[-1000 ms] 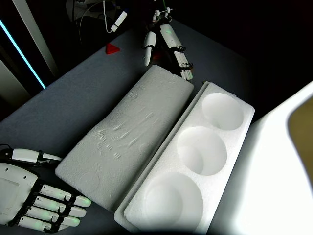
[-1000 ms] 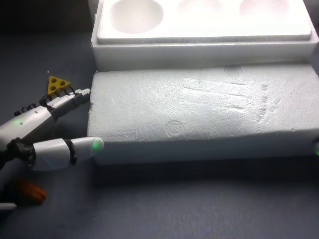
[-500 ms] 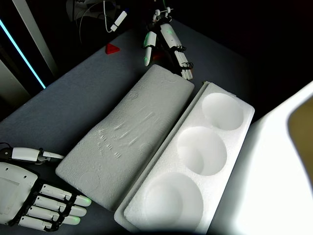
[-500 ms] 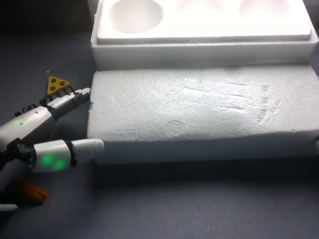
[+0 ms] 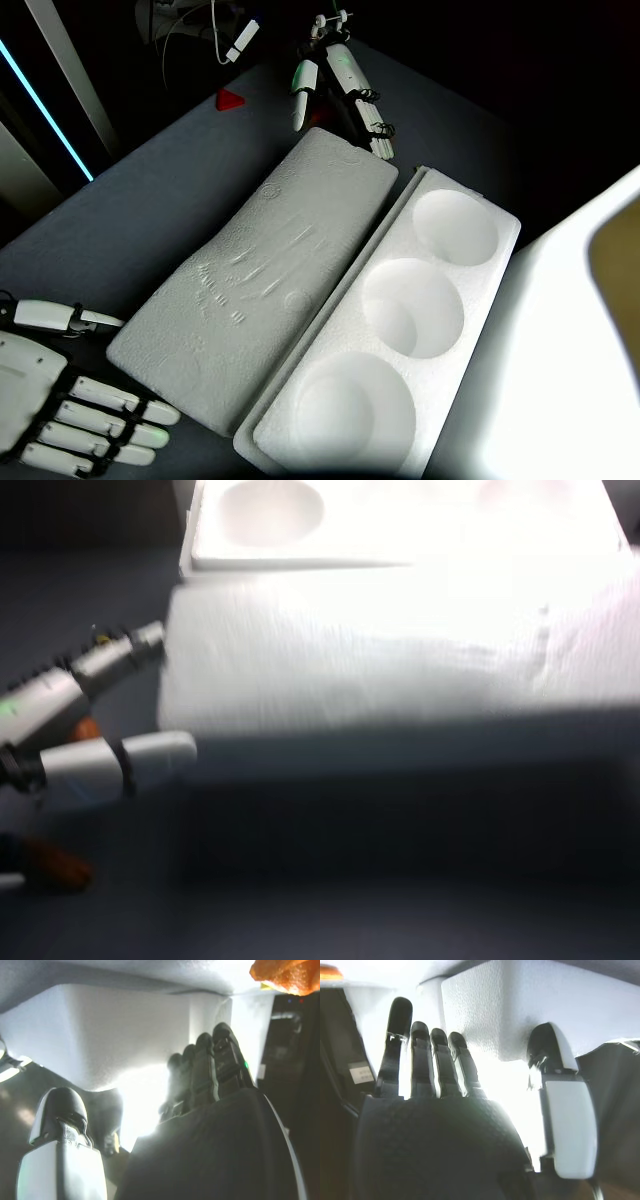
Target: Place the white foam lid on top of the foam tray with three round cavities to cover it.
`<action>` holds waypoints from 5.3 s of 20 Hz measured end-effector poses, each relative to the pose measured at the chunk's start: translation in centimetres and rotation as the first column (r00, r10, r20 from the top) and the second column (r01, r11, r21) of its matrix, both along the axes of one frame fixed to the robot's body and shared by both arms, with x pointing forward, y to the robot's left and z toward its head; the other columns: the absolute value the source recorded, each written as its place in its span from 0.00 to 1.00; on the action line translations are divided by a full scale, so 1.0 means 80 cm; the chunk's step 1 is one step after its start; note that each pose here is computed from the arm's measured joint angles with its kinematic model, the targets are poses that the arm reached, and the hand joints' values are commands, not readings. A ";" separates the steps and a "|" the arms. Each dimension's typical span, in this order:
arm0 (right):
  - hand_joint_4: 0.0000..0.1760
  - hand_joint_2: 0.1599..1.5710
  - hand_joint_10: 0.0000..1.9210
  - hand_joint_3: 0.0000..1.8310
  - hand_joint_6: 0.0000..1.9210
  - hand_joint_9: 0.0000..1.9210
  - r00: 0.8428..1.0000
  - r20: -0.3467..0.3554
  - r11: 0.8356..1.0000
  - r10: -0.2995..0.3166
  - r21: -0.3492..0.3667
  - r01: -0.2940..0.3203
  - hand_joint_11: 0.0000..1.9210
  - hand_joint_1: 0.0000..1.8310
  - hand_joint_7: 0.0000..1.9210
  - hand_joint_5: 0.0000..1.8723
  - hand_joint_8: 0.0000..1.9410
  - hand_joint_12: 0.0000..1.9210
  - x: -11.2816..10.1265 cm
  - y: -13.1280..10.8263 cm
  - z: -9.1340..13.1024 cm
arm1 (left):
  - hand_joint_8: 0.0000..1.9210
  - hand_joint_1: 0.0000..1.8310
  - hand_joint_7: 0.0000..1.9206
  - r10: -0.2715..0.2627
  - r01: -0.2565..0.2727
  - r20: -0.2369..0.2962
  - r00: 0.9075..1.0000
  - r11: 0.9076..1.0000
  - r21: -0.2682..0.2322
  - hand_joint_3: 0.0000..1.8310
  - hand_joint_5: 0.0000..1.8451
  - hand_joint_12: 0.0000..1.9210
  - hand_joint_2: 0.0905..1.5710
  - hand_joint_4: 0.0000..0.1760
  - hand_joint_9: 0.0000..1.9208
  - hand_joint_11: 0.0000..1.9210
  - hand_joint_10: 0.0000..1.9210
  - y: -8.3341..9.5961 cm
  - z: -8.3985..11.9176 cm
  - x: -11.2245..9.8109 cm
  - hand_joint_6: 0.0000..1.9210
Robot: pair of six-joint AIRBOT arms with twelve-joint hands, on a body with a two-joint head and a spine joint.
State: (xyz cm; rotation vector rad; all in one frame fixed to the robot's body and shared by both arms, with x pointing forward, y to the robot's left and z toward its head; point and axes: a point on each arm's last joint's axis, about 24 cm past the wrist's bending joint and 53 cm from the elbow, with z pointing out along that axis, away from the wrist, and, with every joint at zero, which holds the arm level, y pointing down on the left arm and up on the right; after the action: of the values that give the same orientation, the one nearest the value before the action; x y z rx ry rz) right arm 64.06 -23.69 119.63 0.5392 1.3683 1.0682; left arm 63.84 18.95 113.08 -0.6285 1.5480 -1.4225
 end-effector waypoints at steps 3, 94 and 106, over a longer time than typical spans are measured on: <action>0.00 0.76 0.00 0.00 0.01 0.00 1.000 0.016 1.000 0.002 0.013 -0.002 0.00 0.26 0.00 0.04 0.00 0.15 -0.005 0.002 0.006 | 0.00 0.23 0.00 0.000 0.000 0.021 1.000 1.000 -0.021 0.00 0.05 0.00 0.67 0.00 0.00 0.00 0.00 0.001 0.009 -0.004 0.00; 0.00 0.79 0.00 0.00 0.00 0.00 0.998 0.043 0.998 -0.049 0.048 0.047 0.00 0.27 0.00 0.00 0.00 0.01 0.133 -0.017 0.091 | 0.00 0.27 0.00 0.092 -0.084 0.118 0.989 0.994 -0.072 0.00 0.00 0.34 0.65 0.06 0.00 0.00 0.00 -0.007 0.111 0.169 0.00; 0.00 0.78 0.00 0.00 0.00 0.00 0.998 0.043 0.998 -0.054 0.035 0.052 0.00 0.28 0.00 0.00 0.00 0.00 0.136 -0.018 0.090 | 0.00 0.24 0.00 0.097 -0.091 0.109 0.989 0.994 -0.062 0.00 0.00 0.69 0.67 0.58 0.00 0.00 0.00 -0.005 0.107 0.172 0.00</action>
State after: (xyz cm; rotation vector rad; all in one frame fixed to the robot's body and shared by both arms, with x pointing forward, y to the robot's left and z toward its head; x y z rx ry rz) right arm 74.90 -25.12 126.85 0.5707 1.2930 1.0560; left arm 77.61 18.56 121.63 -0.6368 1.3774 -1.4107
